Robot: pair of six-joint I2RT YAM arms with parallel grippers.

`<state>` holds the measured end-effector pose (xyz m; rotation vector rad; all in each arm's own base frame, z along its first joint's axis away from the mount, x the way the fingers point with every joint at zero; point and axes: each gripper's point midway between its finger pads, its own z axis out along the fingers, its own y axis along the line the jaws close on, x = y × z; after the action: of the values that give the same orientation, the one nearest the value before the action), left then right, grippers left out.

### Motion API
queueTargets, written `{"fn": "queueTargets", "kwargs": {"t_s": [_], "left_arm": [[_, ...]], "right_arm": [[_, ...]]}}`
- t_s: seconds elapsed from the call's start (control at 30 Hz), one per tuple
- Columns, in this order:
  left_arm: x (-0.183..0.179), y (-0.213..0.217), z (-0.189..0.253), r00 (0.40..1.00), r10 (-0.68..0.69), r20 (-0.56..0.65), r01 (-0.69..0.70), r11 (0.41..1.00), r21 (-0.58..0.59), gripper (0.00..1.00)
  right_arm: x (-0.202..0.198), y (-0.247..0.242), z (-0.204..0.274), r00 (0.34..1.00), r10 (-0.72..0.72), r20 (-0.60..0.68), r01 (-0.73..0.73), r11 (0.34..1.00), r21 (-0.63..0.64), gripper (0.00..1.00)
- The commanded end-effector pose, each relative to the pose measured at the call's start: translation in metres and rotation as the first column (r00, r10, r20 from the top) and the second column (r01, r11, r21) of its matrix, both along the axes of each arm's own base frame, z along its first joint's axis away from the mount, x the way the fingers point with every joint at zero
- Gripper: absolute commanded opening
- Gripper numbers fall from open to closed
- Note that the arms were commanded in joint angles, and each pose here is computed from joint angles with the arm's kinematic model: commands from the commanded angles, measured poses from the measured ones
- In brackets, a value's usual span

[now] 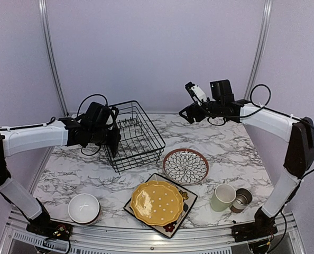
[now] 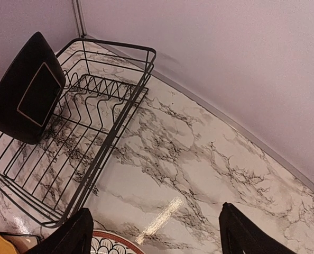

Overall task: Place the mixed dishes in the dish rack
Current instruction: Move the plate to the dish rack.

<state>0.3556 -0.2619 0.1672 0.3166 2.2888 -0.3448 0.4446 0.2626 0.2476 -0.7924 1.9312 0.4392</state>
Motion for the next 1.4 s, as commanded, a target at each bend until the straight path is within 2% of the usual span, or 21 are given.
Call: {"fn": "queueTargets", "kwargs": {"t_s": [0.0,0.2,0.4,0.63,0.87,1.13,1.27,1.37], "left_arm": [[0.015,-0.001,0.012,0.999,0.042,0.033,-0.042,0.999,0.013,0.11],[0.026,-0.001,0.010,0.998,0.063,0.015,-0.063,0.997,0.040,0.00],[0.033,0.009,0.020,0.995,0.090,0.034,-0.092,0.993,0.069,0.00],[0.044,0.026,0.055,0.983,0.110,0.148,-0.125,0.988,0.094,0.00],[0.061,0.039,0.047,0.975,0.094,0.203,-0.126,0.980,0.155,0.00],[0.057,0.013,0.090,0.944,-0.036,0.328,0.023,0.999,0.045,0.00],[0.060,0.023,0.105,0.914,-0.067,0.400,0.019,0.992,0.124,0.00],[0.066,0.043,0.097,0.927,-0.043,0.372,-0.007,0.991,0.131,0.00]], "right_arm": [[0.002,0.001,0.010,1.000,0.011,0.014,-0.012,0.999,0.040,0.80],[0.002,0.000,0.007,1.000,0.005,0.011,-0.006,0.999,0.033,0.80],[0.001,-0.001,0.004,1.000,0.002,0.010,-0.002,1.000,0.028,0.80],[0.002,-0.002,0.002,1.000,-0.001,0.009,0.000,1.000,0.025,0.80],[0.001,0.001,-0.002,1.000,0.012,-0.002,-0.012,0.999,0.033,0.80],[0.001,0.001,-0.006,1.000,0.015,-0.009,-0.015,0.999,0.033,0.80],[0.000,0.003,-0.008,1.000,0.022,-0.016,-0.021,0.999,0.037,0.80],[-0.001,0.004,-0.007,0.999,0.028,-0.019,-0.027,0.999,0.041,0.80]]}}
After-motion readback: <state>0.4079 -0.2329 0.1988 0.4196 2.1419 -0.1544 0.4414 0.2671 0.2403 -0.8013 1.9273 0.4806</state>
